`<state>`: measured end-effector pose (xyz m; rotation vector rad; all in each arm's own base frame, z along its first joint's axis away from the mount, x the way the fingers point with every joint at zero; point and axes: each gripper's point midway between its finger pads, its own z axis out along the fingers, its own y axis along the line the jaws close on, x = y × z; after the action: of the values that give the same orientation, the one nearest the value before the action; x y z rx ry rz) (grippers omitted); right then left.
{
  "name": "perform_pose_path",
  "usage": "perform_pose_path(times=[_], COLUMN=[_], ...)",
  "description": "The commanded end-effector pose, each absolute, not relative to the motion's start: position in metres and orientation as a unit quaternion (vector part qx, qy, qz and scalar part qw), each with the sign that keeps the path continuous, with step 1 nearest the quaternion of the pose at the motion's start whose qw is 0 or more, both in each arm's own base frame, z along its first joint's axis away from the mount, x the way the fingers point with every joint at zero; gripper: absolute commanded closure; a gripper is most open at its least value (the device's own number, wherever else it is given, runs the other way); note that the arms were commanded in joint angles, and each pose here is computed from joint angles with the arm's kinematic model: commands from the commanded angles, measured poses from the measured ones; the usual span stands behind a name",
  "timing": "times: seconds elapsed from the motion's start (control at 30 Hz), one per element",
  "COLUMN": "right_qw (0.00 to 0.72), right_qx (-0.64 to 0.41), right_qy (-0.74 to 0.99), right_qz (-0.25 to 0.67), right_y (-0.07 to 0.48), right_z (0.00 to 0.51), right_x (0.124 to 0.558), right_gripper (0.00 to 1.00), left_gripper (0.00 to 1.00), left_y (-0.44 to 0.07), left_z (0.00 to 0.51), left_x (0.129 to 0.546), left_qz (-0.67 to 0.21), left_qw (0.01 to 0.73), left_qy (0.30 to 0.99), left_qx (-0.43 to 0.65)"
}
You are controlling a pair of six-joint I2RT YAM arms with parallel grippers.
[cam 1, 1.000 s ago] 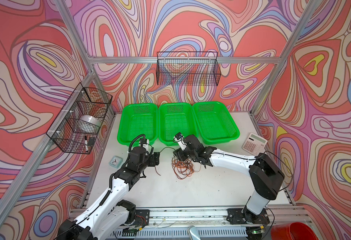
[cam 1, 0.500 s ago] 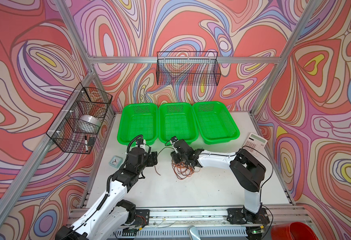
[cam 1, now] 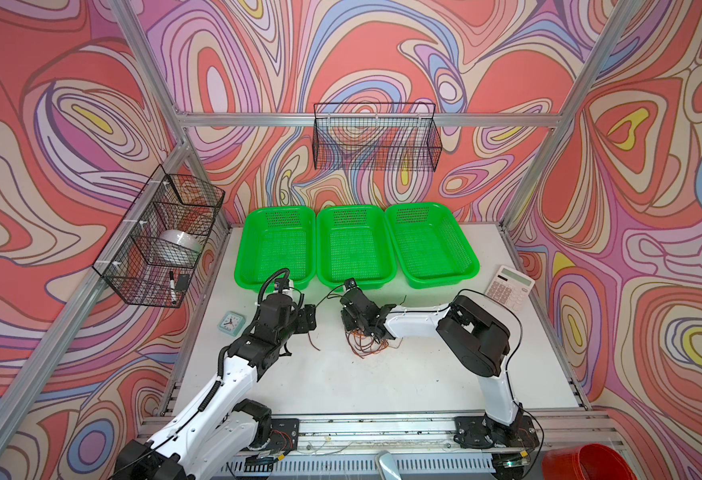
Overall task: Untangle the cables
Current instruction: 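Reach both grippers toward the wire pile and grasp the red wire with the right gripper, then grasp the red wire with the left gripper beside the right gripper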
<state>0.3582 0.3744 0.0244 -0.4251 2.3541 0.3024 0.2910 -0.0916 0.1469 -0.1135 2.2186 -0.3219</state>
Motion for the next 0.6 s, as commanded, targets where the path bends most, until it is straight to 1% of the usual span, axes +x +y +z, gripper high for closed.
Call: perform_pose_path(times=[0.0,0.1,0.23,0.3,0.43,0.57], right_qw=[0.333,0.341,0.373,0.396,0.431,0.456], right_qx=[-0.192,-0.219,-0.253,-0.272,-0.295,-0.316], right_qy=[0.917,0.907,0.883,0.866,0.84,0.816], right_qz=[0.102,0.116,0.127,0.137,0.148,0.161], right_y=[0.371,0.374,0.368,0.366,0.362,0.361], right_z=[-0.004,0.002,0.025,0.042,0.07,0.089], right_x=[0.349,0.343,0.336,0.332,0.326,0.32], right_gripper=[0.76,0.86,0.99,1.0,1.0,1.0], left_gripper=[0.16,0.15,0.14,0.11,0.11,0.11], left_y=[-0.09,-0.091,-0.096,-0.095,-0.106,-0.122], left_z=[0.153,0.149,0.145,0.138,0.128,0.115], left_x=[0.292,0.292,0.293,0.293,0.292,0.29], left_qz=[-0.126,-0.127,-0.14,-0.139,-0.158,-0.153], left_qw=[0.437,0.432,0.438,0.442,0.447,0.44], left_qy=[0.889,0.892,0.887,0.885,0.88,0.883], left_qx=[-0.054,-0.053,-0.044,-0.046,-0.01,0.056])
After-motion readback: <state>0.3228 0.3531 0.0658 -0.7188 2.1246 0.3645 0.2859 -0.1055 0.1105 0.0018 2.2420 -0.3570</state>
